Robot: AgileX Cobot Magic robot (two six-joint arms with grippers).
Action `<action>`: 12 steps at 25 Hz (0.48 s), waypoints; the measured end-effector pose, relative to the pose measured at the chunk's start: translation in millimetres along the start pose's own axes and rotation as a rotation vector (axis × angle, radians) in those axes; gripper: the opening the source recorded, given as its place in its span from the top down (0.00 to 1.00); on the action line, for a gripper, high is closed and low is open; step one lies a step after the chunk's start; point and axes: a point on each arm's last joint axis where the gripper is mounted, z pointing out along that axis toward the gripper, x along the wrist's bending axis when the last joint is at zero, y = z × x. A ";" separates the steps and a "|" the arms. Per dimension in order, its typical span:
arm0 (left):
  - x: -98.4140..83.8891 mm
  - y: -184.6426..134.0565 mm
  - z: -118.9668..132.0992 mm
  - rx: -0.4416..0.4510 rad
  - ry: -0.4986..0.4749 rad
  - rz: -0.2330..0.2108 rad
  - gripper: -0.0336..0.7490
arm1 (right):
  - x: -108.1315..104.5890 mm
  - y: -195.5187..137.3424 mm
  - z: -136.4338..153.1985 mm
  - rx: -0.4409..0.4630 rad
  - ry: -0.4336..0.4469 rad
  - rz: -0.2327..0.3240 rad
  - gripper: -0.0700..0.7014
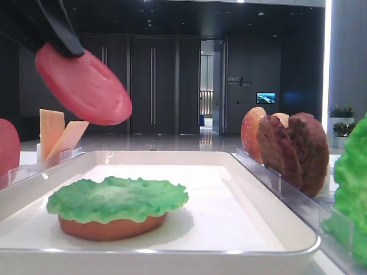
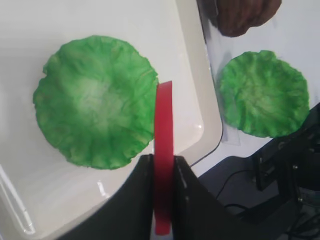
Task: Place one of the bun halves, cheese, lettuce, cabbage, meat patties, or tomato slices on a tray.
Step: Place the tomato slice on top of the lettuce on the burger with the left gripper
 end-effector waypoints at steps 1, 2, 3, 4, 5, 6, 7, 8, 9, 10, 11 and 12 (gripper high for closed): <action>2.2 0.4 0.1 -0.016 -0.020 0.000 0.88 | 0.0 0.0 0.0 0.000 0.000 0.000 0.15; 4.3 0.0 0.6 -0.027 -0.036 0.001 0.88 | 0.0 0.0 0.0 0.000 0.000 0.000 0.15; 6.7 -0.3 0.8 -0.037 -0.046 0.000 0.88 | 0.0 0.0 0.0 0.000 0.000 0.000 0.15; 9.3 0.1 1.2 -0.042 -0.051 -0.002 0.88 | 0.0 0.0 0.0 0.000 0.000 0.000 0.15; 11.6 0.1 3.0 -0.040 -0.057 -0.006 0.88 | 0.0 0.0 0.0 0.000 0.000 0.000 0.15; 13.3 -0.1 5.7 -0.033 -0.061 -0.006 0.88 | 0.0 0.0 0.0 0.000 0.000 0.000 0.15; 15.8 -0.3 9.8 -0.020 -0.065 -0.011 0.88 | 0.0 0.0 0.0 0.000 0.000 0.000 0.15; 18.1 -0.7 14.7 -0.004 -0.073 -0.014 0.88 | 0.0 0.0 0.0 0.000 0.000 0.000 0.15; 19.8 -0.7 19.9 0.011 -0.084 -0.015 0.88 | 0.0 0.0 0.0 0.000 0.000 0.000 0.15; 20.7 -0.2 24.1 0.020 -0.099 -0.016 0.88 | 0.0 0.0 0.0 0.000 0.000 0.000 0.15; 22.0 0.1 28.8 0.032 -0.113 -0.019 0.88 | 0.0 0.0 0.0 0.000 0.000 0.000 0.15; 23.1 0.9 33.1 0.036 -0.127 -0.020 0.88 | 0.0 0.0 0.0 0.000 0.000 0.000 0.15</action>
